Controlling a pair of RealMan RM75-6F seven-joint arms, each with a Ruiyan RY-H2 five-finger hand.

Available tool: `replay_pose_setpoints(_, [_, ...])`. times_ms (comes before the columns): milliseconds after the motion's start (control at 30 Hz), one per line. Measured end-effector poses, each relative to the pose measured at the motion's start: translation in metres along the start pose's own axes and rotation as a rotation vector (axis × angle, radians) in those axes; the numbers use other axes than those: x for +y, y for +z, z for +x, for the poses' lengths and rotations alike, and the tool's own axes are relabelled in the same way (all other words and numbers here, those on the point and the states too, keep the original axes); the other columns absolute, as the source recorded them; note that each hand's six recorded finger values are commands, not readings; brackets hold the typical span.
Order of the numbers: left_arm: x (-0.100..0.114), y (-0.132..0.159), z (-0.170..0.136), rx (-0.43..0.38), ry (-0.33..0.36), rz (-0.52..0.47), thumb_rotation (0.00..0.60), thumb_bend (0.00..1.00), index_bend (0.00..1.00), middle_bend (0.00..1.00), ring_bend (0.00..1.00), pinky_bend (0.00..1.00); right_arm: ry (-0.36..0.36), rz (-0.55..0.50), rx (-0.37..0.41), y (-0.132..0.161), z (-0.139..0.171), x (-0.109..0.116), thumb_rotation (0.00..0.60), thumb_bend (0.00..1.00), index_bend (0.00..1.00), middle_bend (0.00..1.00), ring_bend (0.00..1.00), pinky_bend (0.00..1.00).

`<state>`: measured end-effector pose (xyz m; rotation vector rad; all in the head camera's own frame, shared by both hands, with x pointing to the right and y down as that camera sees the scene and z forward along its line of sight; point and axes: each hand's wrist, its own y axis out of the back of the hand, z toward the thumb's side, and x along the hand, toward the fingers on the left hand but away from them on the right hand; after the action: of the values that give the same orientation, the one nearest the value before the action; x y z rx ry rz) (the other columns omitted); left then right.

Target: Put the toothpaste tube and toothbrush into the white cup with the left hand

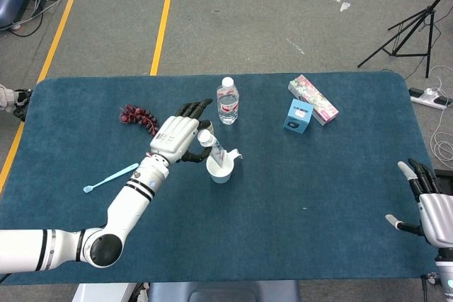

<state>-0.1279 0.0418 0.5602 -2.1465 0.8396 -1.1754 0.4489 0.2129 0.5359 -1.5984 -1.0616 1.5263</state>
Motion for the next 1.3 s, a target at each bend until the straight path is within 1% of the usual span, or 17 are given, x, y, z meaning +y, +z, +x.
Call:
replay_pose_setpoints(400, [-0.02,-0.007,0.004,0.011,-0.038,0.024,0.6,0.39,0.61,0.0,0.0,0.0,-0.001,-0.003,-0.003,-0.001,0.0,0.001,0.6,0.0,0.09,0.06,0.0,0.42])
replay_pose_setpoints(933, [-0.037,-0.016,0.009,0.026,-0.069,0.018,0.6,0.39,0.61,0.0,0.0,0.0,-0.002,-0.008,-0.004,-0.002,0.0,0.002,0.6,0.0,0.09,0.06,0.0,0.42])
replay_pose_setpoints(1300, [-0.054,-0.021,0.022,0.048,-0.093,-0.002,0.6,0.39,0.59,0.0,0.0,0.0,0.002,-0.009,-0.003,-0.001,0.0,0.001,0.6,0.0,0.09,0.06,0.0,0.42])
